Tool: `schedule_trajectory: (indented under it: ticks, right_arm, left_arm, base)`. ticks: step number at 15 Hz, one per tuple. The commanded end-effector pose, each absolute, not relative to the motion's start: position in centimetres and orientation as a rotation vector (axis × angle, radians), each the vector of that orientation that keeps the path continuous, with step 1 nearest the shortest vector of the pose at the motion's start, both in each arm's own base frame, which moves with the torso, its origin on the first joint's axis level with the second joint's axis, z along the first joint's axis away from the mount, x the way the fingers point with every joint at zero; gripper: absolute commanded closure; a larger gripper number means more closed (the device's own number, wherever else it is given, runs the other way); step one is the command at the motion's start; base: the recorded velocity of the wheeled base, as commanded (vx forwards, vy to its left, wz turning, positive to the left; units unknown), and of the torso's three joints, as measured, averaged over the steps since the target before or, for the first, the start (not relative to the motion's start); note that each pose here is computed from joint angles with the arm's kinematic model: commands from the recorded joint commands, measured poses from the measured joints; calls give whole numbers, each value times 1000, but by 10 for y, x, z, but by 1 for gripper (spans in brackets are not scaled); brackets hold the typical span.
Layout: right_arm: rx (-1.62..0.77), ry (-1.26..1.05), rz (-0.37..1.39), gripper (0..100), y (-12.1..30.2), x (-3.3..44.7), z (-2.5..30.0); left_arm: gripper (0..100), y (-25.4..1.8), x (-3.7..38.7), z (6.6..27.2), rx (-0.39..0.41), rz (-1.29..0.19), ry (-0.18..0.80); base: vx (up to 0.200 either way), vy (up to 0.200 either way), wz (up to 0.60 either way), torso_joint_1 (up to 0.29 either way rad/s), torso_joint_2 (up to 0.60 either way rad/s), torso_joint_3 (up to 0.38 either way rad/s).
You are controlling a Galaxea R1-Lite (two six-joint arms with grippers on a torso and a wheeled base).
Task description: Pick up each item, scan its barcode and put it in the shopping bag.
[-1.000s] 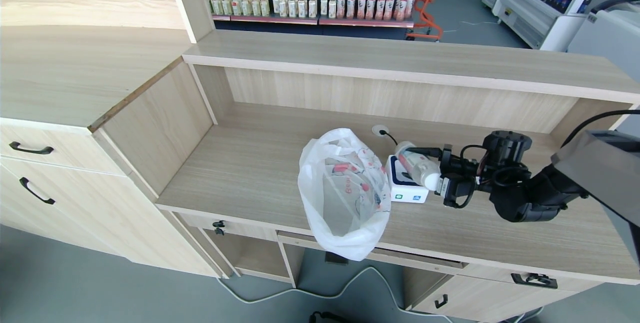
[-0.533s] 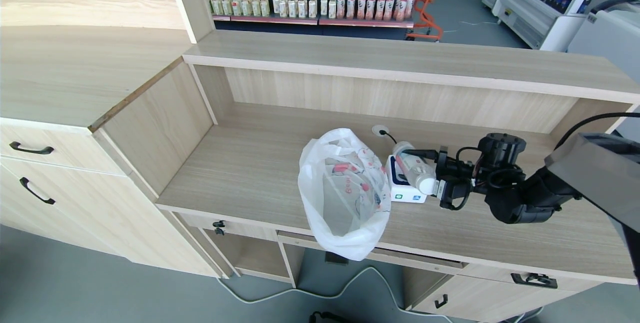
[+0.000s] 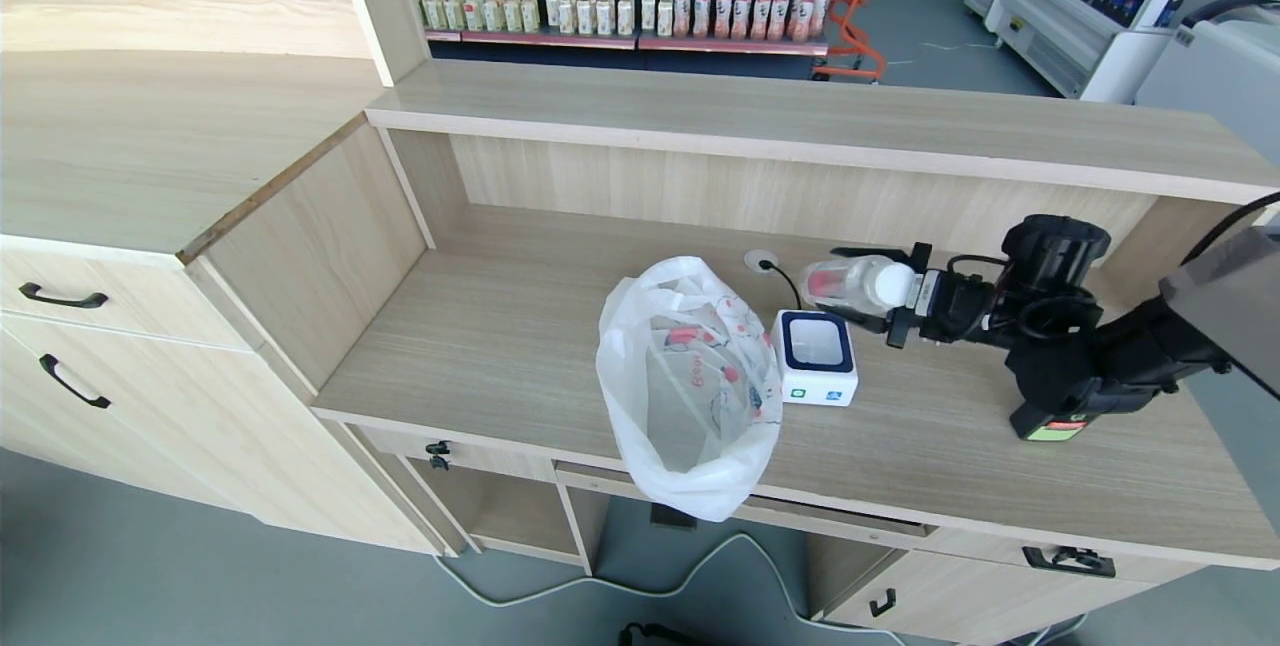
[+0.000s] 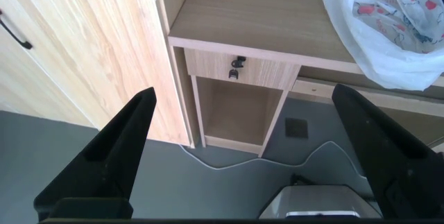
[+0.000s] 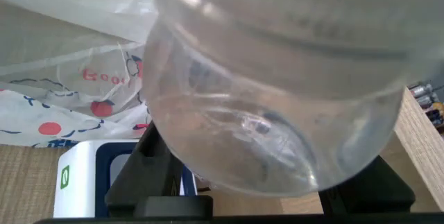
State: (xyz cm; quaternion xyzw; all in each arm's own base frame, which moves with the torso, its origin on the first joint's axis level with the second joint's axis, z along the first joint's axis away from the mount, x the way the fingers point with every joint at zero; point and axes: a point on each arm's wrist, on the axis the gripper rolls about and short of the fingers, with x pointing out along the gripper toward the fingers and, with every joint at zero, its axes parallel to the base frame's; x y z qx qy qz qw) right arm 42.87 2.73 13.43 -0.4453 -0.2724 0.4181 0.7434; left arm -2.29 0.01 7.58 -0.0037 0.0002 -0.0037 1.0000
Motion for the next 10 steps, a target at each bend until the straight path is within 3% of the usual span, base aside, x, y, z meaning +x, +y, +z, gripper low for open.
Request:
schedule_trajectory:
  ticks: [1,3,5,8,10]
  right_arm:
    - [-902,-567,839,100,-3,398,186]
    - [-791,-497,802,100,-16,380,203]
    - [-499,-317,621,100,-36,343,222]
    - [-156,-108,277,100,-33,328,221]
    - [-150,-43,157,100,-29,320,210]
  left_arm:
    - [0,0,-23,76,-8,-8,0]
    - [0,0,-23,76,-8,-8,0]
    - [0,0,-23,76,-8,-8,0]
    - [0,0,-23,76,-8,-8,0]
    - [0,0,-23,76,-8,-8,0]
  base:
    - [0,0,0,0,0,0]
    - [0,0,0,0,0,0]
    - [0,0,0,0,0,0]
    - [0,0,0,0,0,0]
    - [0,0,0,0,0,0]
